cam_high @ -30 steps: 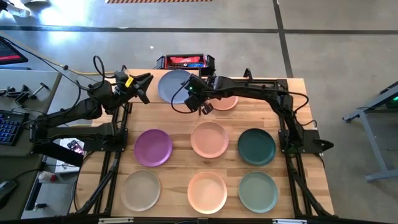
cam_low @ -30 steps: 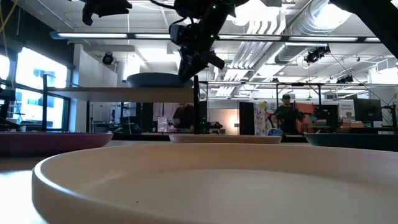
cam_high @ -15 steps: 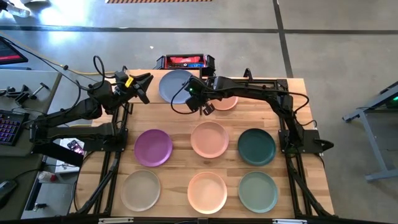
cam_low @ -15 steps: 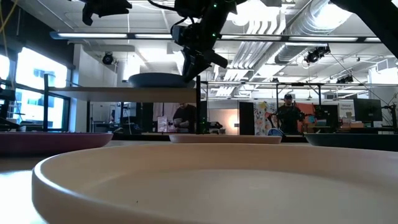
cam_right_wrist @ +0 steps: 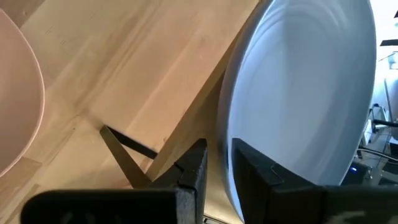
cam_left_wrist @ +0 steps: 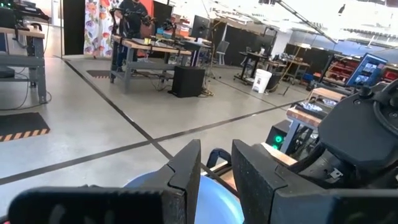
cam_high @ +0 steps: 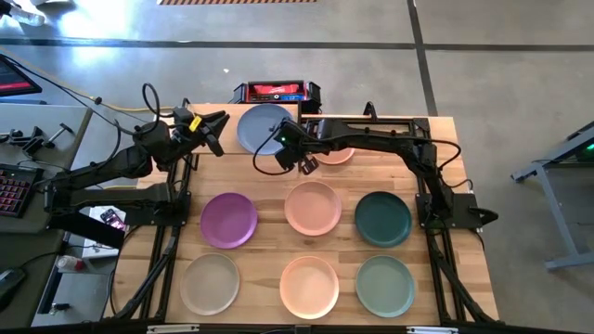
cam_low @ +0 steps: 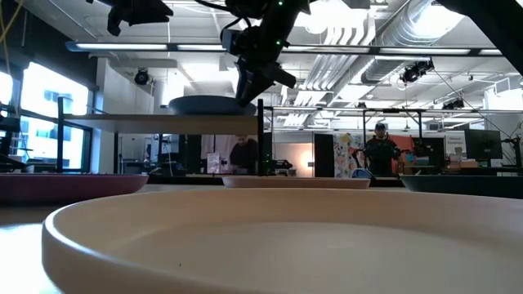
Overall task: Place and stack plates onto a shelf
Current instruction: Stack the purple plate on top of the the light blue plate on the shelf
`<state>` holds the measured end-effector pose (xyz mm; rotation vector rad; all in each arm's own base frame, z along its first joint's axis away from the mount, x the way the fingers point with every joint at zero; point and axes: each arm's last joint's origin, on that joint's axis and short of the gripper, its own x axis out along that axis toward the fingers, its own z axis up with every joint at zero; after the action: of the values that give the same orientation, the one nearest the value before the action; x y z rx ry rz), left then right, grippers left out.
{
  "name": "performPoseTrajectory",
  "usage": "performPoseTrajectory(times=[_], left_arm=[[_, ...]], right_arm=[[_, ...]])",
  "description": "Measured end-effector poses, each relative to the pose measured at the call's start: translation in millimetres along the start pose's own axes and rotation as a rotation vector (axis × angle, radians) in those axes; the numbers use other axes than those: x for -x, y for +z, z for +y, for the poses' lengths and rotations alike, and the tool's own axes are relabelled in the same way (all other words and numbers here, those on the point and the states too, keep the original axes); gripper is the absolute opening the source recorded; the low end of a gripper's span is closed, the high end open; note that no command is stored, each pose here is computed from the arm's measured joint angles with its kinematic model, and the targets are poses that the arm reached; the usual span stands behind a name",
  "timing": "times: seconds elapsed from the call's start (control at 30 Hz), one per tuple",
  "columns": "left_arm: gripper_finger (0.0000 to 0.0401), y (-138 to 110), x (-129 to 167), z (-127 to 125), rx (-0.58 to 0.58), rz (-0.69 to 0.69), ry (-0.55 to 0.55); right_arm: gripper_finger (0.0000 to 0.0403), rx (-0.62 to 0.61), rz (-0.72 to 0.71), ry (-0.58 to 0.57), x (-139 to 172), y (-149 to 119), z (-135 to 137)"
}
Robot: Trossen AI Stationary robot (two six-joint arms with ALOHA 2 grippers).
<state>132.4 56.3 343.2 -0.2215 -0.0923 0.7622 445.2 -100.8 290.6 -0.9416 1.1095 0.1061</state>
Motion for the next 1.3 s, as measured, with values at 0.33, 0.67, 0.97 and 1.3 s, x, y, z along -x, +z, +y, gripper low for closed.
performPoseTrajectory(times=[0.33,0.67,0.97,1.3], left_arm=[[0.0078,-1,0,0,-0.022,0.012,0.003],[0.0078,-6,0,2,-0.057,0.063,0.014],[0.0078,-23,4,5,-0.092,0.246,-0.011],[0.0078,-52,17,12,0.065,0.626,-0.054]], right_arm=[[0.0060,-0.028,0.043,-0.037,4,-2,-2],[0.0060,-0.119,-0.003,-0.084,35,-6,-10],[0.0060,-0.233,-0.019,-0.120,62,-5,-9],[0.0060,-0.599,-0.112,-0.131,102,0,-4]])
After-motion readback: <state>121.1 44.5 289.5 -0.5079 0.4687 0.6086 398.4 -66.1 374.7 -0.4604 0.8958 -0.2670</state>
